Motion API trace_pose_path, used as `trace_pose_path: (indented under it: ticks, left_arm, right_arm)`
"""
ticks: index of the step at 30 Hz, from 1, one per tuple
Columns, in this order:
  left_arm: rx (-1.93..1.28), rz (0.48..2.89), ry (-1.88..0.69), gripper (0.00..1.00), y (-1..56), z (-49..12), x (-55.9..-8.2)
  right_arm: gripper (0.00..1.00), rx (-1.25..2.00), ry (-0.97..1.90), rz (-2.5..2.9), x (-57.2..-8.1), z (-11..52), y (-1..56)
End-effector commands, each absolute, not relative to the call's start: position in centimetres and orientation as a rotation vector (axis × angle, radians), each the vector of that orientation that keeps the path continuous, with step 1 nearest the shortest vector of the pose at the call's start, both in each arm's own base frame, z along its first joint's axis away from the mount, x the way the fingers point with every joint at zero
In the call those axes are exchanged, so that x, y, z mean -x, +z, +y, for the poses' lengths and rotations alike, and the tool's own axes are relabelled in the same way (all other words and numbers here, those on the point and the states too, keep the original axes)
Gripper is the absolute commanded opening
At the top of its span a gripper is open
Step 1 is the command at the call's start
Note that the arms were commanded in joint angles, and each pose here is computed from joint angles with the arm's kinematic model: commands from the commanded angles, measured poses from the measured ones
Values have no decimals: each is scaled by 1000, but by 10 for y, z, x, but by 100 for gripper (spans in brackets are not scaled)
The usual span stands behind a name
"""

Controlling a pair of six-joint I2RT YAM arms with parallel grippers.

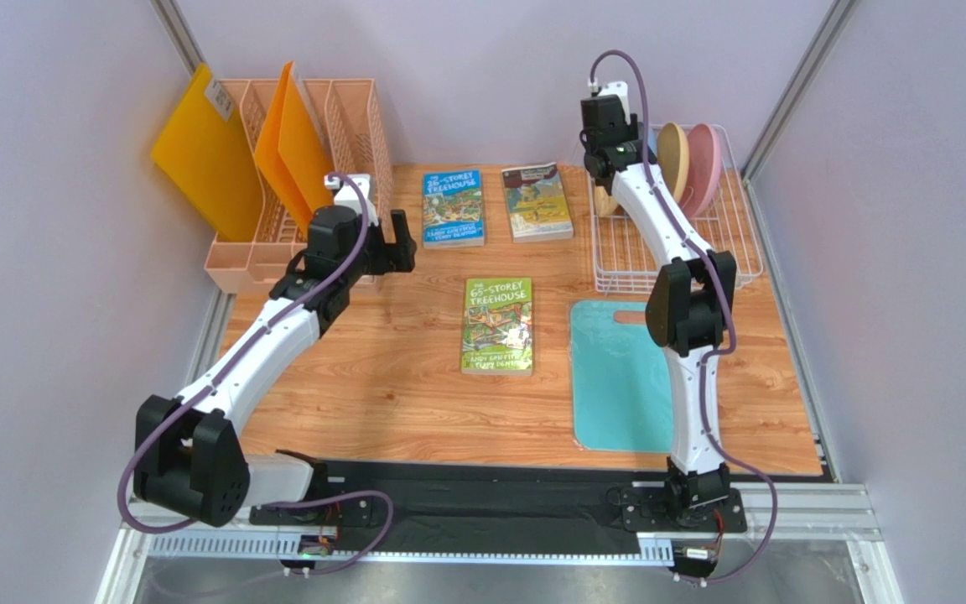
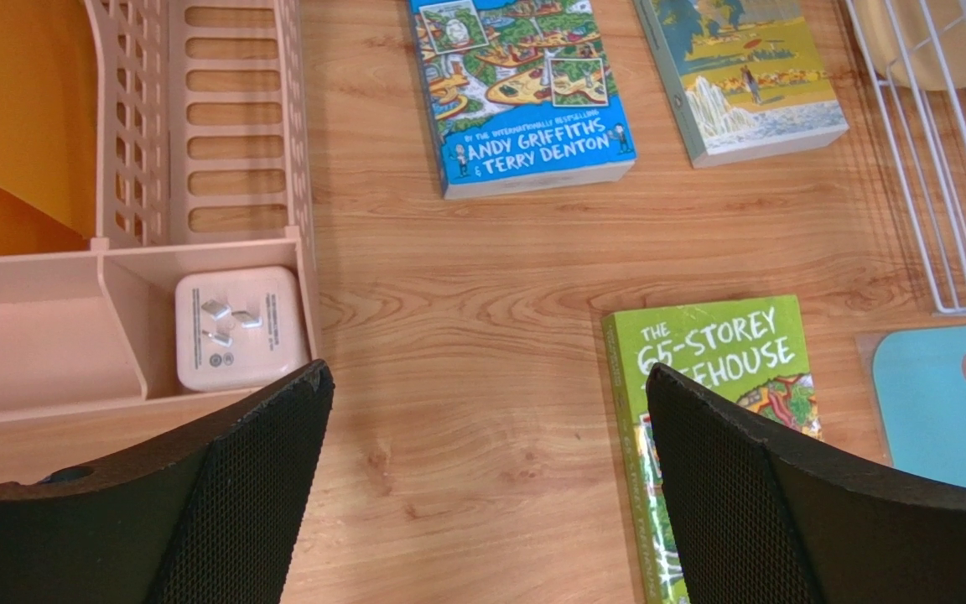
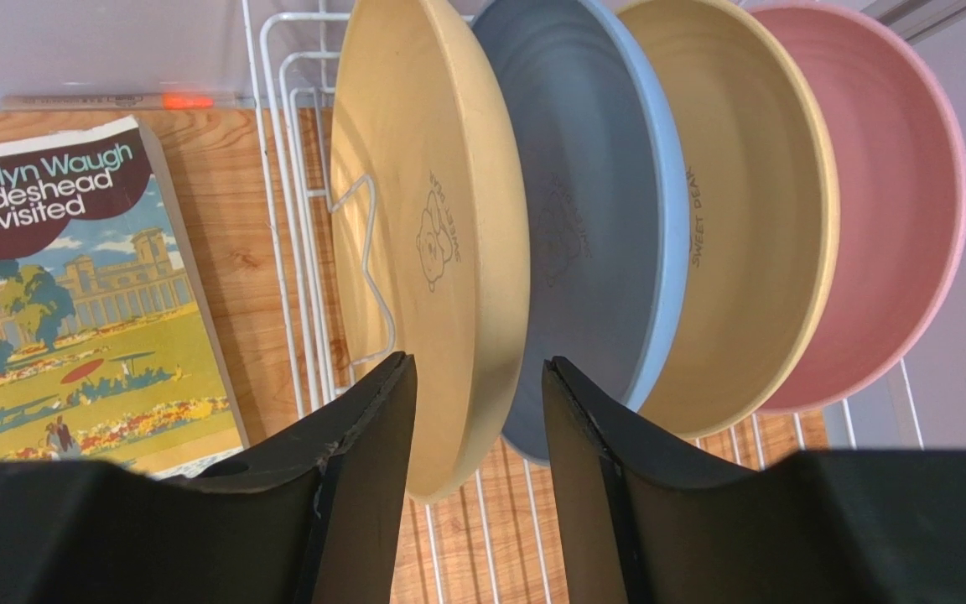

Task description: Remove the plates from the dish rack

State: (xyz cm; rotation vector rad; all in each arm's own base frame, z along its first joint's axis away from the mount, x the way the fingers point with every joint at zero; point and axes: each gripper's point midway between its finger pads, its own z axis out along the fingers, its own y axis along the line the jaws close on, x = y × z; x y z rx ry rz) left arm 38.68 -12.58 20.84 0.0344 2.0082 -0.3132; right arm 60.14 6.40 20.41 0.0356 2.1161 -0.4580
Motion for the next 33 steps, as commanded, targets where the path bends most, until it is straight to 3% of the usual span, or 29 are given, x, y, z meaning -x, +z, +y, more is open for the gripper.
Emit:
trace_pose_path:
  ticks: [1,11,13,15,16,33]
  left_arm:
    - [-76,1956,-308,99,226,-131,-399]
    - [-89,1975,-285,99,217,-130,-401]
    - [-94,1976,-281,99,217,-129,-400]
    - [-96,1977,-271,99,217,-128,-400]
    - [-98,1979,-265,100,215,-127,-400]
    - [-76,1989,-214,100,217,-117,-394]
  right_arm:
    - [46,-39,-510,2039,-613,67,216]
    - [33,-26,-612,2047,-615,63,197]
    - [19,-30,-638,2048,-614,58,196]
    - [12,-32,-657,2045,-614,57,195]
    - [0,-23,-663,2047,-613,59,194]
    - [0,-134,-1153,1678,-588,73,277]
